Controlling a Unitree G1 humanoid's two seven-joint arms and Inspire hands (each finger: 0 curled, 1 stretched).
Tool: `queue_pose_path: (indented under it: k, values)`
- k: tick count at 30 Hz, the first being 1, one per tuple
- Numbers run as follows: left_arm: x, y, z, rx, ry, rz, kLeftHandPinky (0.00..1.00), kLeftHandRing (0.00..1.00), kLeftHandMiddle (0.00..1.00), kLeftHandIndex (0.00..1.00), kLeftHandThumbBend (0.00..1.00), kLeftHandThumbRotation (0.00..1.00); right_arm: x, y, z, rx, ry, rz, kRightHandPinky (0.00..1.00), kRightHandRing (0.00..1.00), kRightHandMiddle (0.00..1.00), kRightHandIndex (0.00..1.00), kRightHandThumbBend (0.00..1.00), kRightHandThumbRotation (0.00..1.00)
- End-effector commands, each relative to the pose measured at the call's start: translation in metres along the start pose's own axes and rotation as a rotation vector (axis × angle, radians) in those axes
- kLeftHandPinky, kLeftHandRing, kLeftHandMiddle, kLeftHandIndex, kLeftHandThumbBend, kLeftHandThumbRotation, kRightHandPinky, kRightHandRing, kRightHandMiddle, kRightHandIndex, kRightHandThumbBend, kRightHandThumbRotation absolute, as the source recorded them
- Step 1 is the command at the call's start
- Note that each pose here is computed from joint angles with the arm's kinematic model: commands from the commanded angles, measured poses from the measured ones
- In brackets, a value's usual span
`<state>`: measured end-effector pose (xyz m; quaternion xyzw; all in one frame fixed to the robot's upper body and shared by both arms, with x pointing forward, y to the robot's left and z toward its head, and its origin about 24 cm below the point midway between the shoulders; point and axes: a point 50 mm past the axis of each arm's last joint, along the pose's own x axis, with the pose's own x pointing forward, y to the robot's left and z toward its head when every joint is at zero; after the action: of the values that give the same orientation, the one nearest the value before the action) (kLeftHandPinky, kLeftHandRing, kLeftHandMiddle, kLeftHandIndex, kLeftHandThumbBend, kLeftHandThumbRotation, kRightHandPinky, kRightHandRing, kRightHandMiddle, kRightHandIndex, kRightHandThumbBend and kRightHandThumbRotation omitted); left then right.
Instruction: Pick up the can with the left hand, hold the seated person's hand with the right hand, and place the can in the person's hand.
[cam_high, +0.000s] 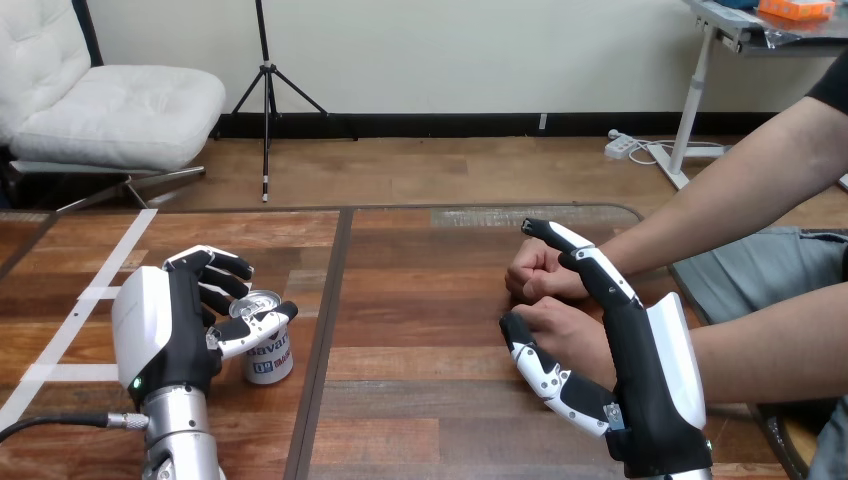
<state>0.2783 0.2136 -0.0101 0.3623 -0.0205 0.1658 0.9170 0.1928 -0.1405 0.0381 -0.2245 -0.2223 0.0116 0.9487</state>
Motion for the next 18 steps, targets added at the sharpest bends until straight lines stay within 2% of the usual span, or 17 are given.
queue_pose_path:
  k: [1, 10, 18]
  values:
    - [0.0157, 0.0063, 0.0188, -0.02, -0.092, 0.039, 0.38, 0.42, 0.47, 0.49, 0.77, 0.0, 0.0177, -0.0068, 0.0123, -0.005, -0.106, -0.03, 0.82, 0.85, 0.84, 0.82, 0.4, 0.08]
    - [0.0162, 0.0067, 0.0188, -0.011, -0.093, 0.03, 0.37, 0.41, 0.47, 0.49, 0.77, 0.0, 0.0183, -0.0064, 0.0127, 0.001, -0.109, -0.026, 0.81, 0.85, 0.85, 0.82, 0.4, 0.08]
    - [0.0166, 0.0067, 0.0196, 0.013, -0.1, 0.011, 0.35, 0.41, 0.5, 0.51, 0.81, 0.0, 0.0189, -0.006, 0.0128, -0.007, -0.109, -0.029, 0.79, 0.84, 0.85, 0.82, 0.4, 0.07]
